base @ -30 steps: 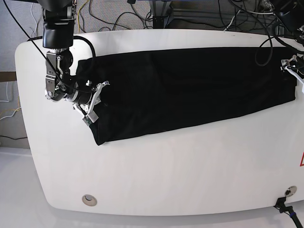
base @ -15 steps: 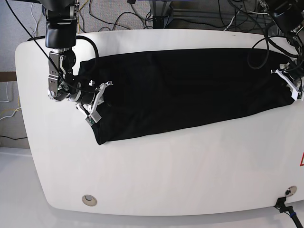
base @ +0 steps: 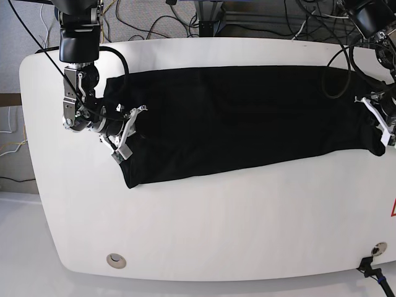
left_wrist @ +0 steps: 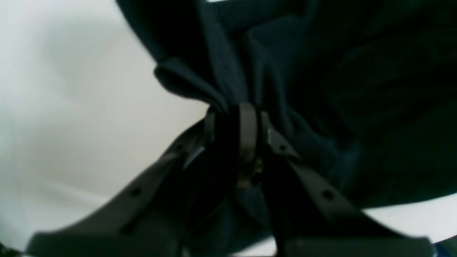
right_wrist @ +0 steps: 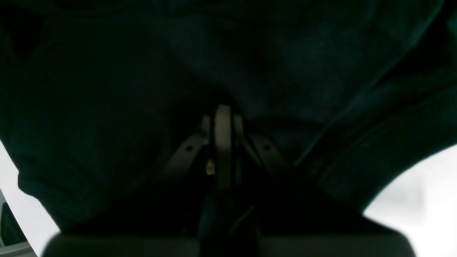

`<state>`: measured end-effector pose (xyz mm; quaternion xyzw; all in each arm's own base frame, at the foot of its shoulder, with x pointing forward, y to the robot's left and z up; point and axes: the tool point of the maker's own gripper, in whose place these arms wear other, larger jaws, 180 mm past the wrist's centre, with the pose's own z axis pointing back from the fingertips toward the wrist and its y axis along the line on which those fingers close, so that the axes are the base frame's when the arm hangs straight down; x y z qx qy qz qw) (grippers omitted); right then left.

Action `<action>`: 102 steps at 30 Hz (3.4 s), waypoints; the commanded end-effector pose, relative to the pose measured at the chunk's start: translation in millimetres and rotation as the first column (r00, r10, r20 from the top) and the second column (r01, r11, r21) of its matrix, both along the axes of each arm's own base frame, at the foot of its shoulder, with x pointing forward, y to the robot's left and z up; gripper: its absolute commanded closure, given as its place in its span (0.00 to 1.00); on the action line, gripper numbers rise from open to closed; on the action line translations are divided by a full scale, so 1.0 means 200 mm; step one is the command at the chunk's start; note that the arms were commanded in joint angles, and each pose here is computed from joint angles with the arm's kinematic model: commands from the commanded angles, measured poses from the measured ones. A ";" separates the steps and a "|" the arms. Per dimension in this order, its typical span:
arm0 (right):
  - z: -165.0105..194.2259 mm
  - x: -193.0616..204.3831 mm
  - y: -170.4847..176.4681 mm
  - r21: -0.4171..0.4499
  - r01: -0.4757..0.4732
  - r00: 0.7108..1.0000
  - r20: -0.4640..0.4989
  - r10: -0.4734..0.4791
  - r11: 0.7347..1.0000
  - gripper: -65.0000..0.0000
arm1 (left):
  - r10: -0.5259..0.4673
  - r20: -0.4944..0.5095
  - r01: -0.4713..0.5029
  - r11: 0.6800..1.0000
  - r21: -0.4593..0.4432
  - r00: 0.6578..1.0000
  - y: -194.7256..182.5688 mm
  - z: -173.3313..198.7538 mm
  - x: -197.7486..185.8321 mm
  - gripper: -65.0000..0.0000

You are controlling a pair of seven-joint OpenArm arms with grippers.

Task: Fold the T-shirt properly
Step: 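Release the shirt edge with the left gripper and raise it, then grasp the shirt's sleeve end with the left gripper and fold it inward, then release the folded end and lift the left gripper away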

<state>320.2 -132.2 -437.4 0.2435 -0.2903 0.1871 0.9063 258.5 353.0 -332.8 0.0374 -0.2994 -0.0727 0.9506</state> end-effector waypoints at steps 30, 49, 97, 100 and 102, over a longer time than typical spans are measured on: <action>-0.20 -0.19 0.00 -0.139 -0.076 0.982 -0.180 0.051 0.987 1.00 | -0.410 0.183 0.448 0.840 -0.307 0.893 -1.40 0.09 0.25 0.99; -0.20 -0.19 0.00 -0.137 -0.077 0.982 -0.180 0.051 0.988 1.00 | -0.483 0.185 0.517 0.800 -0.304 0.856 -1.52 0.09 0.23 0.26; -0.19 -0.19 0.02 -0.130 -0.076 0.982 -0.179 0.052 0.989 1.00 | -0.612 -0.125 0.620 0.784 0.035 0.781 -1.32 -0.29 0.08 1.00; -0.19 -0.19 0.02 -0.128 -0.075 0.983 -0.179 0.052 0.989 1.00 | -0.615 -0.097 0.619 0.786 0.006 0.782 -1.39 -0.28 0.09 1.00; -0.19 -0.19 0.02 -0.129 -0.076 0.983 -0.179 0.052 0.989 1.00 | -0.619 -0.073 0.619 0.785 -0.020 0.782 -1.46 -0.27 0.09 1.00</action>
